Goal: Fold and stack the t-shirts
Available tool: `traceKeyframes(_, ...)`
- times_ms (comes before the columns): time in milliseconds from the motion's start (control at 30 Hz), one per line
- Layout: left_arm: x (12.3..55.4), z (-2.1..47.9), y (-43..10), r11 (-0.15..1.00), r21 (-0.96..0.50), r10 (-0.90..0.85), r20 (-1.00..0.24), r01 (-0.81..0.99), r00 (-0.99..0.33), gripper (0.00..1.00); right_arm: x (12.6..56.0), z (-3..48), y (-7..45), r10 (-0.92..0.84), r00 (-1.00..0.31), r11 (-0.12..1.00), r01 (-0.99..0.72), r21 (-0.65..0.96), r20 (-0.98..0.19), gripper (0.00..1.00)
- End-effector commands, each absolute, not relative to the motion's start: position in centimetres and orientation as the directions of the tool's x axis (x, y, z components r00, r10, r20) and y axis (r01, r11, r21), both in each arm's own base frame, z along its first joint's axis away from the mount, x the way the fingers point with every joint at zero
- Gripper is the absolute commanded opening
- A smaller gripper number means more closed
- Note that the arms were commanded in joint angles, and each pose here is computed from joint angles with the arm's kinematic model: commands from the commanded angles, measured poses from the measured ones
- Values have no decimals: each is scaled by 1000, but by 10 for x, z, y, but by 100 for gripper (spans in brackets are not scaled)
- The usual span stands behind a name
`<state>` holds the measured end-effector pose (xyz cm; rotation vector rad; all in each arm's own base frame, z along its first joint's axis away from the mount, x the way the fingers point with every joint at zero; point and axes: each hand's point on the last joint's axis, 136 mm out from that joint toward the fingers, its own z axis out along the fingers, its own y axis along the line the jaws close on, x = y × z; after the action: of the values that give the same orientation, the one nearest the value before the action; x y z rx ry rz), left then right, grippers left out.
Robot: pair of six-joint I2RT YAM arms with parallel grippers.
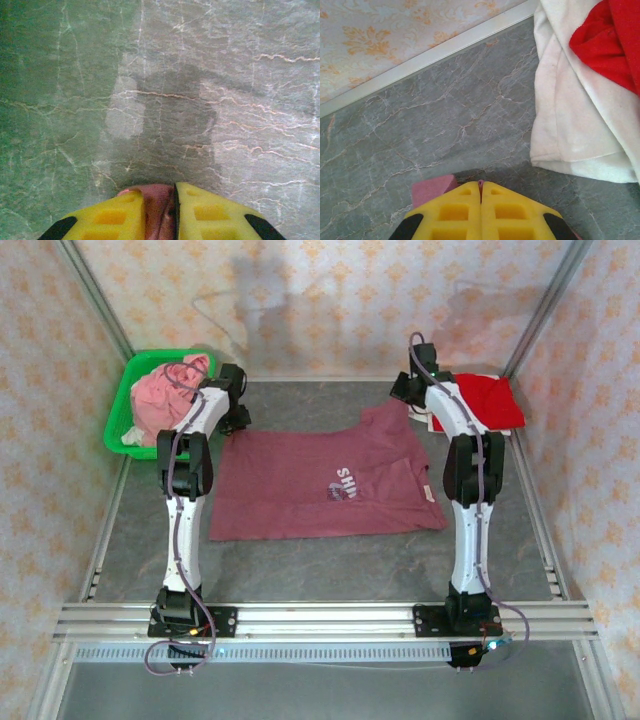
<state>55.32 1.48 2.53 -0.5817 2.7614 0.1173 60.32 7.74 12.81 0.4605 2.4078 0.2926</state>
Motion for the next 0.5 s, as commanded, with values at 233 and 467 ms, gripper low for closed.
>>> traceKeyframes(233,549,59,27,911,60,-356,-379,-407,-854,5,597,181,57,425,-625,905,262,336,-655,0)
traceKeyframes(467,542,74,19,928,75,-305,-414,-365,-858,2,585,193,68,407,-604,907,177,383,-685,0)
